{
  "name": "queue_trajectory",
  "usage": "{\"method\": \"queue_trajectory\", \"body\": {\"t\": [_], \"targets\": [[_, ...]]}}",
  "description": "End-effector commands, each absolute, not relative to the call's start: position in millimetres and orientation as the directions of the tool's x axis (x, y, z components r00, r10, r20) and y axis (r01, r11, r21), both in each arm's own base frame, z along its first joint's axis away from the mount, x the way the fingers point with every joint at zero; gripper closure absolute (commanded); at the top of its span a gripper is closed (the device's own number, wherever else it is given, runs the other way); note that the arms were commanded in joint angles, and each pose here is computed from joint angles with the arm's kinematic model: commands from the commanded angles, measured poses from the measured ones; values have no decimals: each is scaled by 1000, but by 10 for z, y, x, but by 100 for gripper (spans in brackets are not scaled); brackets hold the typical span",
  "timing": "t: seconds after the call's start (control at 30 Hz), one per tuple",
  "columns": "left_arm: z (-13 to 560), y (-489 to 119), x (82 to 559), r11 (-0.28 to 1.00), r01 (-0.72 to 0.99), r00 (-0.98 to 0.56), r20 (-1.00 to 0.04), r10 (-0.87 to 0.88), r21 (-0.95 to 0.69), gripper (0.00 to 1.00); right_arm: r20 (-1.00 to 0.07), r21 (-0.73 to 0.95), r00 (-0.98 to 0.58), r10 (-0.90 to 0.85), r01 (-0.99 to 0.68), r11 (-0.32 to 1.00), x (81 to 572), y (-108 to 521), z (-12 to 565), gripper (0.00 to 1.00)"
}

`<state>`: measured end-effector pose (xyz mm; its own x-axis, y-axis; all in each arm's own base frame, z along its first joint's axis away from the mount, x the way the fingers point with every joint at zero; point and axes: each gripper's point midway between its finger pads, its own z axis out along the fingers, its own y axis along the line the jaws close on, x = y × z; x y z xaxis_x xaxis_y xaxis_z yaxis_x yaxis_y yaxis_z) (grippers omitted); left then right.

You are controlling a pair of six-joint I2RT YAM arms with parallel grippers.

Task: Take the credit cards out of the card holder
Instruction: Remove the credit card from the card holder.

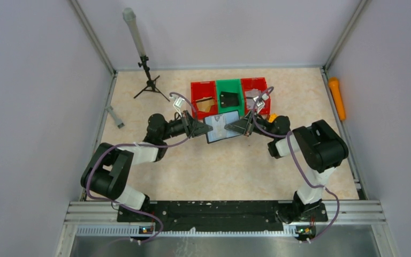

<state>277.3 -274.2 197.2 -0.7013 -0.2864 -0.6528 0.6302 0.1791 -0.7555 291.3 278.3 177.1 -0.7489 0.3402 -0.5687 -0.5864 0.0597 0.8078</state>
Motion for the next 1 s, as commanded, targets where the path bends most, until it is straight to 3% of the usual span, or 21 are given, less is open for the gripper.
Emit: {"method": "queue_trajectory", "body": {"t": [0.0,0.33,0.57,0.77,0.97], "targets": [[2241,-2691,2701,139,714,-623,-713,-320,-686,100,-640,730,-655,402,-681,52,2941,2684,2032,100],[2244,-2660,2714,146,711,-620,-712,-329,-688,100,-631,740,-653,418,-668,73,2994,2627,1999,100],[2238,-2674,2714,131,706,-633,-703,-325,-696,100,-640,716,-647,415,-698,14,2900,2631,2108,100],[2264,-2686,2689,106,712,-637,-701,-321,-694,100,-647,711,-648,401,-703,12,2878,2683,2111,78],[2330,-2713,2626,50,724,-642,-699,-316,-688,100,-658,708,-651,378,-706,16,2856,2744,2095,66]]}}
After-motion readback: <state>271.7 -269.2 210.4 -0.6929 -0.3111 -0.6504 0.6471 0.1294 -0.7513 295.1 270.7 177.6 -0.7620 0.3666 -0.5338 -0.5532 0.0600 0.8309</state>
